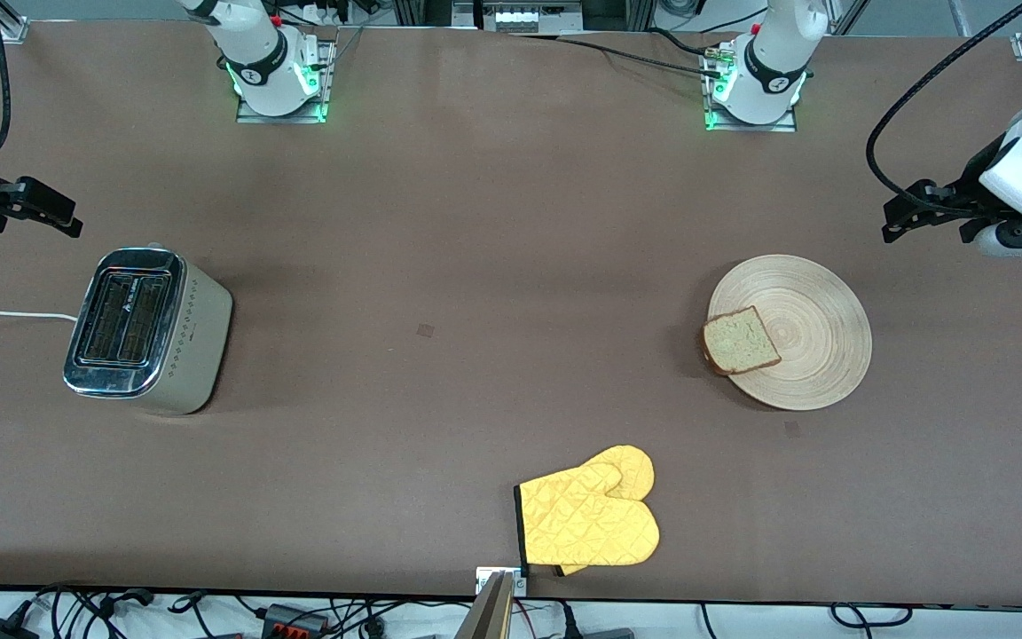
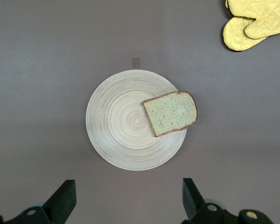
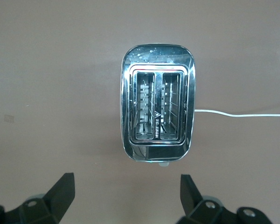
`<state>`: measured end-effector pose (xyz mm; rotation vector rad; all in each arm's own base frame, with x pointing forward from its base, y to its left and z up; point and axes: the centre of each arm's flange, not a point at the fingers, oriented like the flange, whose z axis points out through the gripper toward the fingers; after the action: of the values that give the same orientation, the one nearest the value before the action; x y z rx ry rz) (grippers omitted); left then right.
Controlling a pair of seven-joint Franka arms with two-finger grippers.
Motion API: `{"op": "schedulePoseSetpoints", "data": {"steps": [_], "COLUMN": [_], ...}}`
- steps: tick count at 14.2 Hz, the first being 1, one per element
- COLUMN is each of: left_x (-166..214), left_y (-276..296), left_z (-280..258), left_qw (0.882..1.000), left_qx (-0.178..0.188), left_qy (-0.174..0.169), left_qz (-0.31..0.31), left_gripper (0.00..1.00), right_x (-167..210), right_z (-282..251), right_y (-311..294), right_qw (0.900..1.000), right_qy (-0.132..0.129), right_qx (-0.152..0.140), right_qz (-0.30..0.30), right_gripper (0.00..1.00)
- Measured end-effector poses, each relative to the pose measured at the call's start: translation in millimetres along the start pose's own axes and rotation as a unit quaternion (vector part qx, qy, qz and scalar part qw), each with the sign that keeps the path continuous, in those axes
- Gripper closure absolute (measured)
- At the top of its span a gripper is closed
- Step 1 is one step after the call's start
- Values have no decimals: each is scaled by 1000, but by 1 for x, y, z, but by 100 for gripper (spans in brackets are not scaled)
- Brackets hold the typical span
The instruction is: Move plate and put bread in toaster
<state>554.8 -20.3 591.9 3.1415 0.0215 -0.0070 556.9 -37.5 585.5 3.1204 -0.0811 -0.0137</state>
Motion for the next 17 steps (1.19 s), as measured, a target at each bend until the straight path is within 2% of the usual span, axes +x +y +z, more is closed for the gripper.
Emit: {"op": "schedulePoseSetpoints", "data": {"steps": [10,17], "left_x": [-1,4], "left_y": [-1,-25], "left_z": [1,31], "left_qw": [1000,998], "left_qx": [0,1], "left_qy": [-4,-59], "left_qz": [-1,-24], "left_gripper": [0,0], "right_x": [0,0], "right_z": [0,0], "right_y": [0,-2], "right_qw": [1000,1000], "right_qy": [0,-1], "right_qx": [0,0], "right_qz": [0,-2], "right_gripper": [0,0]}}
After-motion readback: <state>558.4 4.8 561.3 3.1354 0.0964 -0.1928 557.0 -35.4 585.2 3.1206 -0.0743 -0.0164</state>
